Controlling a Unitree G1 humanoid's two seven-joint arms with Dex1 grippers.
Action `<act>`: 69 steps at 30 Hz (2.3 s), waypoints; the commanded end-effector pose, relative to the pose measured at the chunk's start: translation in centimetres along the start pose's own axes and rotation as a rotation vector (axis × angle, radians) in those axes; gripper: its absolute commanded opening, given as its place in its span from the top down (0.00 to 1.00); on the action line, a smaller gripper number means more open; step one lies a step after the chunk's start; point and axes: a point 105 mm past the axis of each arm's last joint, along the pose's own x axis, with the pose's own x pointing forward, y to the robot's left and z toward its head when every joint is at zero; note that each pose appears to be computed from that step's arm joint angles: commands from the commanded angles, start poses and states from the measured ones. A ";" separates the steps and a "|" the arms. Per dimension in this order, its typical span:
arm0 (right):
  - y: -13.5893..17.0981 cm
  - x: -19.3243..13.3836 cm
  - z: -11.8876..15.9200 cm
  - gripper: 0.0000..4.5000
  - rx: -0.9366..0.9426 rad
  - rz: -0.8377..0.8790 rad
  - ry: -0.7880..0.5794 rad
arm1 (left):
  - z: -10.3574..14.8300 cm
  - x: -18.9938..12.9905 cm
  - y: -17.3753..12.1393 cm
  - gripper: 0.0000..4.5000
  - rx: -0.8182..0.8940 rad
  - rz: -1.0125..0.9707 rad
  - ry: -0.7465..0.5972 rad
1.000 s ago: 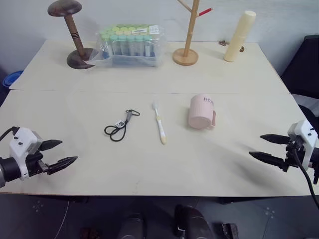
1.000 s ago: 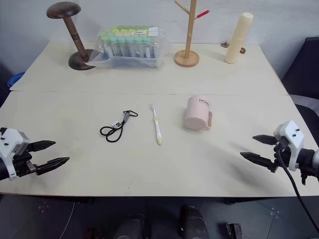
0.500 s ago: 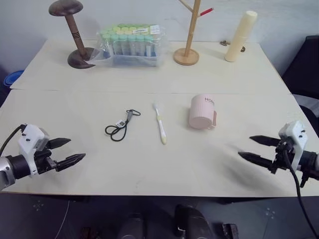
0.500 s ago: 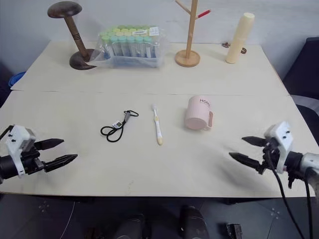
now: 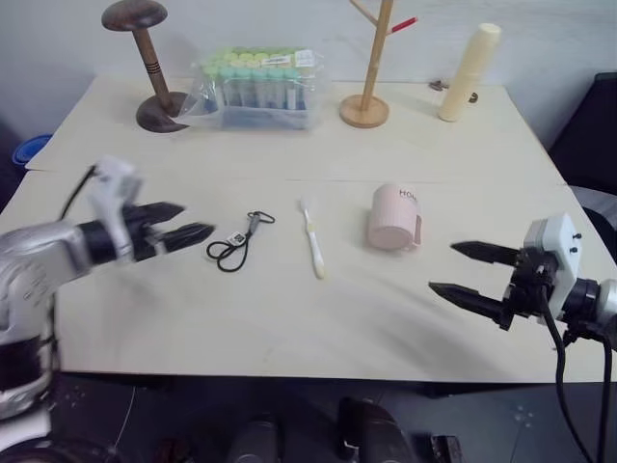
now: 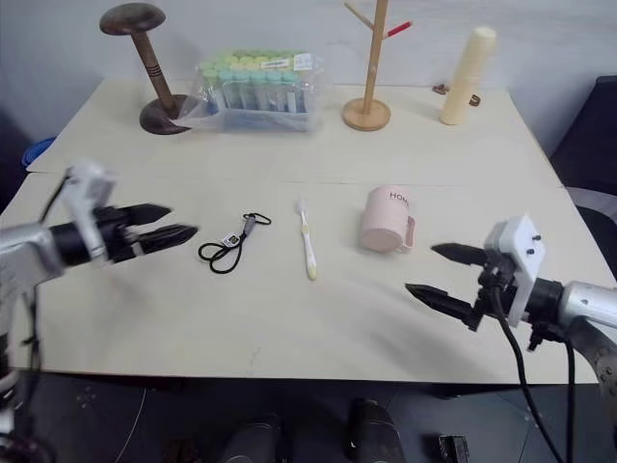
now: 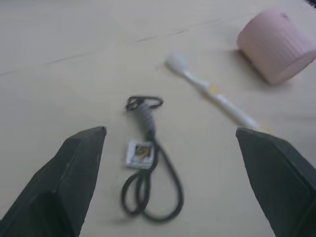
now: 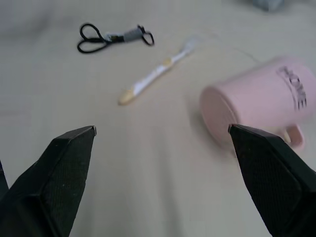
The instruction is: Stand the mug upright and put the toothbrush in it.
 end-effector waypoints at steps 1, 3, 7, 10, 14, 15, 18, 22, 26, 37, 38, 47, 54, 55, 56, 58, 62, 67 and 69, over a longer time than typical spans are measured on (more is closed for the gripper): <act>1.5 1.3 2.3 0.00 -0.056 0.020 -0.071 | -0.9 3.0 -0.1 0.01 -0.011 0.083 0.125; 2.0 1.9 3.2 0.00 -0.079 0.036 -0.095 | -1.4 4.7 0.4 0.01 -0.042 0.142 0.166; 2.2 2.5 4.0 0.00 -0.088 0.039 -0.121 | -2.5 7.1 1.6 0.01 -0.020 0.197 0.219; 2.0 2.5 4.2 0.00 -0.089 0.022 -0.124 | -3.1 7.9 2.4 0.01 0.018 0.238 0.247; 1.9 2.4 4.1 0.00 -0.087 0.003 -0.124 | -3.0 8.2 2.3 0.14 0.006 0.217 0.229; 2.0 2.4 4.1 0.00 -0.086 0.002 -0.124 | -3.0 8.3 2.2 0.21 -0.004 0.211 0.225; 2.1 2.5 4.0 0.00 -0.088 0.003 -0.122 | -3.3 8.6 2.0 0.42 -0.016 0.198 0.224; 2.1 2.6 4.3 0.00 -0.091 0.010 -0.127 | -3.2 8.7 2.1 0.71 -0.018 0.213 0.215; 2.1 2.9 4.5 0.00 -0.092 0.017 -0.133 | -2.9 7.4 4.2 0.99 -0.027 0.307 0.205; 3.4 3.4 4.8 0.00 -0.082 0.199 -0.131 | -4.6 -7.2 15.1 1.00 -0.160 0.770 0.163; 3.4 3.5 4.8 0.00 -0.079 0.210 -0.131 | -5.0 -8.7 15.9 1.00 -0.168 0.809 0.166; 2.9 4.3 4.3 0.00 -0.080 0.255 -0.109 | -8.3 -12.4 17.5 0.79 -0.204 0.920 0.209; 2.4 4.5 3.8 0.00 -0.076 0.250 -0.098 | -7.8 -14.2 17.0 0.36 -0.196 0.949 0.201; 2.3 4.5 3.7 0.00 -0.074 0.243 -0.096 | -7.5 -14.8 16.9 0.33 -0.204 0.955 0.196; 2.2 4.4 3.7 0.00 -0.072 0.231 -0.094 | -7.1 -15.5 16.8 0.28 -0.209 0.960 0.191; 1.5 4.1 3.6 0.00 -0.051 0.191 -0.097 | -4.8 -16.5 16.3 0.15 -0.198 0.941 0.111; -3.3 3.2 2.9 0.00 0.080 -0.044 -0.085 | 5.3 -14.4 9.9 0.02 -0.048 0.498 -0.236; -8.5 3.1 1.0 0.00 0.259 -0.280 -0.001 | 8.1 -8.8 -3.2 0.02 0.166 -0.223 -0.246; -10.2 3.3 -0.2 0.00 0.303 -0.362 0.051 | 7.3 -7.2 -7.1 0.02 0.245 -0.426 -0.204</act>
